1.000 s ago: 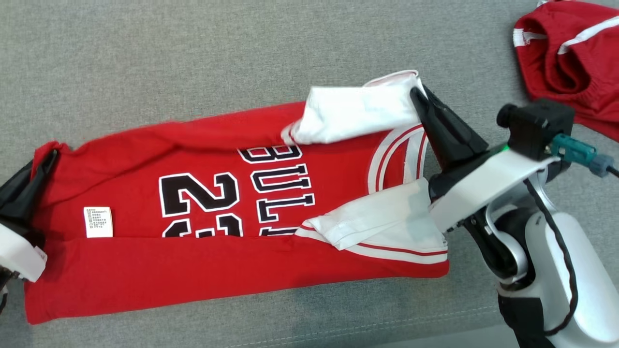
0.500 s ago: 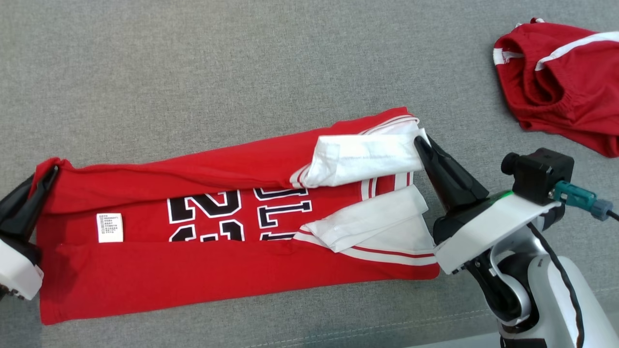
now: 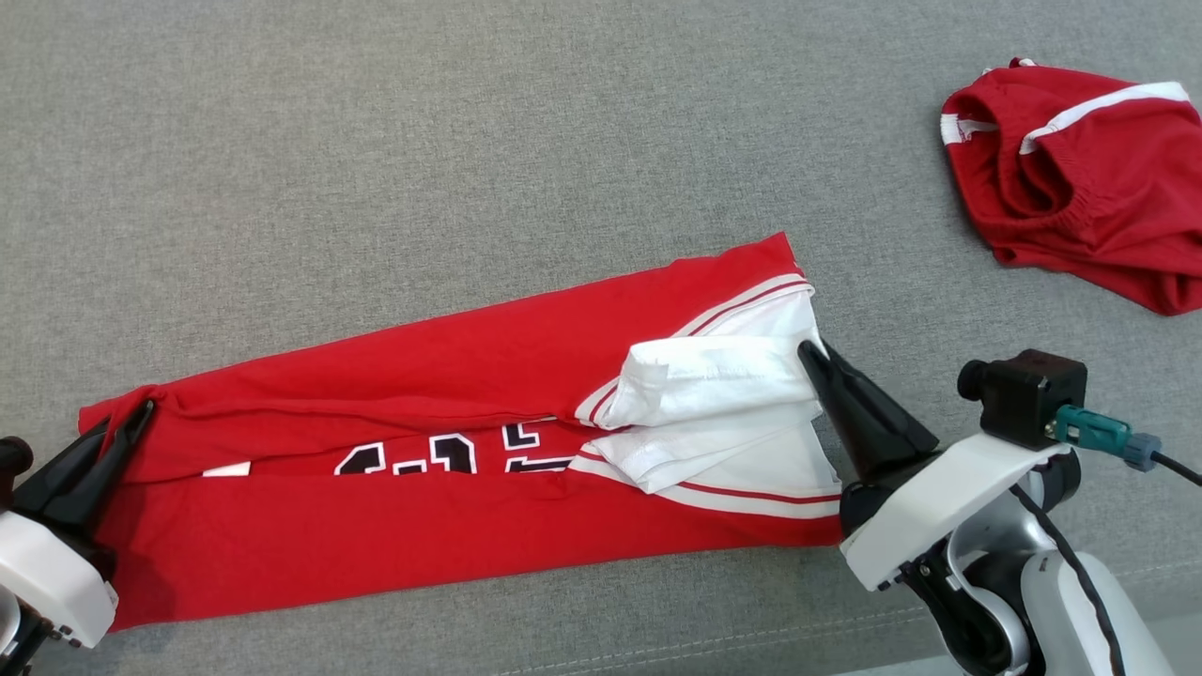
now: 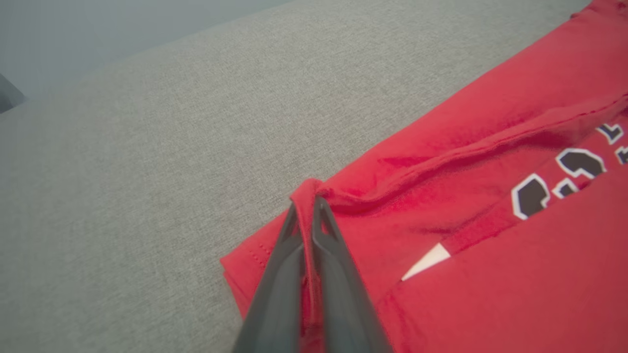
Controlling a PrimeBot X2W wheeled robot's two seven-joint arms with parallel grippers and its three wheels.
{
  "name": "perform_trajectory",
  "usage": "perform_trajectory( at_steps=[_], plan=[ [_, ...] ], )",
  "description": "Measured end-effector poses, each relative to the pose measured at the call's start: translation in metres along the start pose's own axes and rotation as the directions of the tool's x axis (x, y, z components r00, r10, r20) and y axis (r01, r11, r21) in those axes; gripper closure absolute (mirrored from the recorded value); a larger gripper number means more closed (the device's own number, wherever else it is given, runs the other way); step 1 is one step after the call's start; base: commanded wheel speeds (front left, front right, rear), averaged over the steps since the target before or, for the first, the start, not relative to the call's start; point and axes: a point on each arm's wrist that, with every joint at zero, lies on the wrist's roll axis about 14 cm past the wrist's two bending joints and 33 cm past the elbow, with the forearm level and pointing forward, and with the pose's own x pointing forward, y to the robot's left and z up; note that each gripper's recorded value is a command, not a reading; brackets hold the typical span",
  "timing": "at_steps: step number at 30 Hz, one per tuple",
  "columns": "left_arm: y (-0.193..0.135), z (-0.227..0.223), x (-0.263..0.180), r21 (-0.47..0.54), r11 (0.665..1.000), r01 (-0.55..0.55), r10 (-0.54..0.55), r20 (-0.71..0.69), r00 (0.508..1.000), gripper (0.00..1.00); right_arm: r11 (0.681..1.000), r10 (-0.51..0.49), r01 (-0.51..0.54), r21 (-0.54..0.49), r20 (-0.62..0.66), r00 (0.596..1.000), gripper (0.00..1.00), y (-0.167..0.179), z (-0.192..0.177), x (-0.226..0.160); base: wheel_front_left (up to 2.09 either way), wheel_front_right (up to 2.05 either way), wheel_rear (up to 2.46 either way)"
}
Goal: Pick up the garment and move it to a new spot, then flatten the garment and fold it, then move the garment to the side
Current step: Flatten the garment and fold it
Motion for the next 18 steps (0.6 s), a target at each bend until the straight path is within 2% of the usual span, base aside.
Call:
perform_trajectory(
  at_steps=[8, 18],
  plan=[
    [0.005, -0.003, -0.001, 0.019, 1.0, -0.016, 0.016, -0.007, 1.0, 1.0, 1.0, -0.003, 0.004, 0.024, -0.055, 0.998, 1.0, -0.001, -0.016, -0.002, 0.0, 0.0, 0.0],
    [0.0, 0.024, 0.008, 0.093, 0.996, 0.009, -0.015, 0.071, 0.997, 1.0, 1.0, -0.001, 0.003, 0.031, -0.064, 0.998, 1.0, -0.001, -0.021, 0.001, 0.0, 0.0, 0.0]
  ],
)
